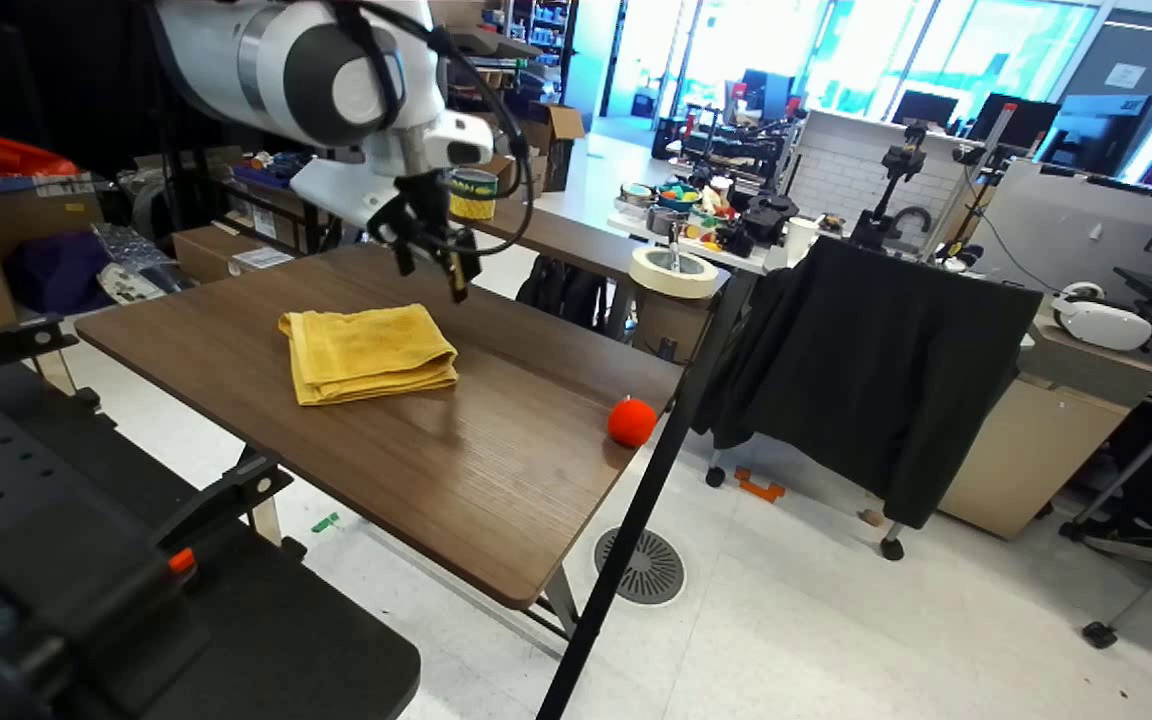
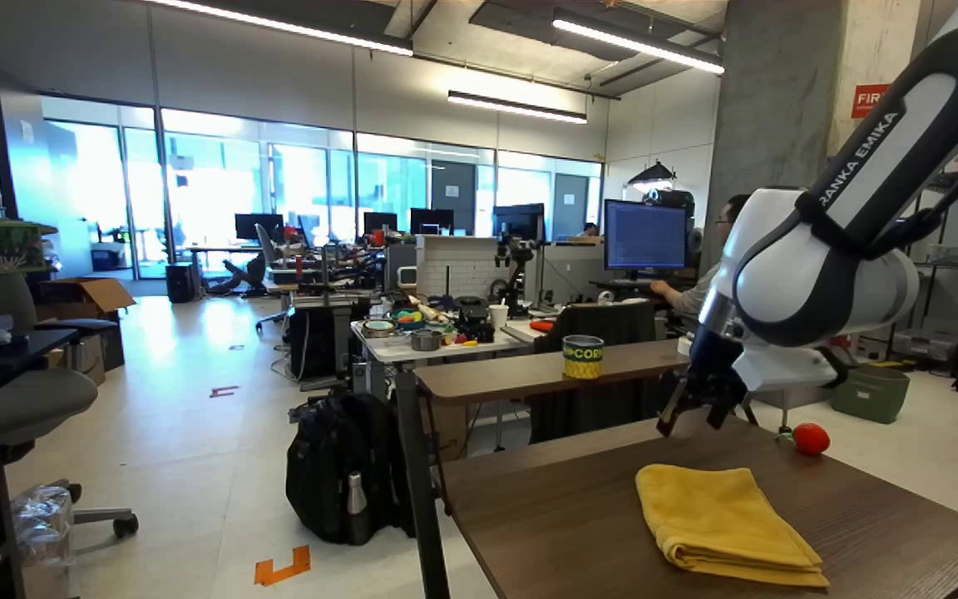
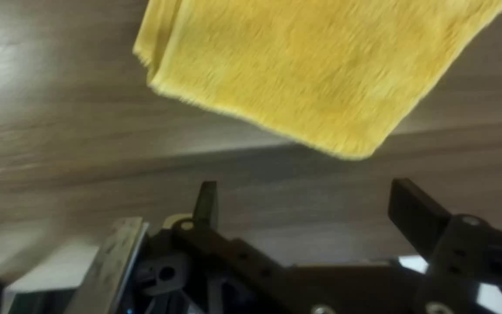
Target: Wipe the table with the yellow towel
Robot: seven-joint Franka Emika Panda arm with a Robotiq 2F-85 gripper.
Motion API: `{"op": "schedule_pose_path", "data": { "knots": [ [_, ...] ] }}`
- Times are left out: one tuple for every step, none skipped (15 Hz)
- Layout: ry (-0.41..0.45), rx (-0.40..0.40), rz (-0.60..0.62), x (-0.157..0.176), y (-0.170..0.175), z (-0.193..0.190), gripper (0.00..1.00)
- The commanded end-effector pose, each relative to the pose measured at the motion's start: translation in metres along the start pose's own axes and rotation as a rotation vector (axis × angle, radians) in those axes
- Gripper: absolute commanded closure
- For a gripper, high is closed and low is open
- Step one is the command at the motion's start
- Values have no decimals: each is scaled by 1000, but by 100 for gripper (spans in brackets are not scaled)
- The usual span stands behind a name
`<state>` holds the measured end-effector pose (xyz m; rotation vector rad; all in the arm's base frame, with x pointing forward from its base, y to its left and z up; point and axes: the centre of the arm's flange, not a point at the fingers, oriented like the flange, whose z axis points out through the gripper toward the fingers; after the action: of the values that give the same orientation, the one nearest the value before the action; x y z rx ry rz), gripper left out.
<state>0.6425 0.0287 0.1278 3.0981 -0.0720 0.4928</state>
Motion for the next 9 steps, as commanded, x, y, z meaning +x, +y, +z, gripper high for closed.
{"op": "schedule_pose_path", "data": {
  "knots": [
    [170, -72, 102, 33, 63, -33, 0],
    [207, -101, 138, 41, 81, -35, 0],
    [237, -138, 174, 48, 101, -31, 0],
    [256, -178, 210, 50, 120, -26, 0],
    [263, -215, 252, 51, 137, -21, 0],
    [275, -254, 287, 51, 154, -15, 0],
    [274, -295, 328, 49, 169, -9, 0],
    [270, -328, 357, 47, 182, -3, 0],
    [264, -360, 385, 43, 193, 3, 0]
  ]
}}
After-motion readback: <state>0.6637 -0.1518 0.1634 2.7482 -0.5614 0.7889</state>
